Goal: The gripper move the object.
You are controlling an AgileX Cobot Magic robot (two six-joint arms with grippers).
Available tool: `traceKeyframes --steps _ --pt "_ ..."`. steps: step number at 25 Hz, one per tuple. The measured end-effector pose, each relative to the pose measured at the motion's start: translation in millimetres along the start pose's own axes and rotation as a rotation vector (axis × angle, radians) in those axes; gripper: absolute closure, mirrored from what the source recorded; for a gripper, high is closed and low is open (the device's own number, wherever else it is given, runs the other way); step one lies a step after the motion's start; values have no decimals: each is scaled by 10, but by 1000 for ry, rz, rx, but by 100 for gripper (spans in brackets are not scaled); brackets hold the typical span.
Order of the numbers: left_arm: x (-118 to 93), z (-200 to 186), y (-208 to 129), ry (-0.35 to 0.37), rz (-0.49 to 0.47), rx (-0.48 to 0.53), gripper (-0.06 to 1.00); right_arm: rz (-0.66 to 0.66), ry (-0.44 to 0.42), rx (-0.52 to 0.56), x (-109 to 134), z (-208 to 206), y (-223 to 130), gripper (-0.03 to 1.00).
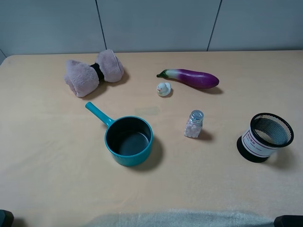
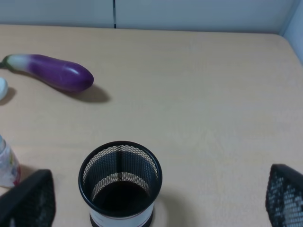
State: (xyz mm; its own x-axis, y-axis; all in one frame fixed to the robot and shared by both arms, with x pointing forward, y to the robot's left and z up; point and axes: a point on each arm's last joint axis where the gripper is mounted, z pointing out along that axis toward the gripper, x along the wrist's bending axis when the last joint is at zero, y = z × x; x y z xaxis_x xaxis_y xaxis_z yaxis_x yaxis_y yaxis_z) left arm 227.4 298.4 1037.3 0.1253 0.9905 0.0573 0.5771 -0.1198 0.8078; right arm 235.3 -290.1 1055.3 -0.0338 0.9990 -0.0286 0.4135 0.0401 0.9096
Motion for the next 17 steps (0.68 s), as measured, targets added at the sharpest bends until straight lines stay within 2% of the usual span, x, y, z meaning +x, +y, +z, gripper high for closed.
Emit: traceKeyframes --steps 17 --pt "5 0 -1 6 2 1 17 0 0 -1 0 0 1 29"
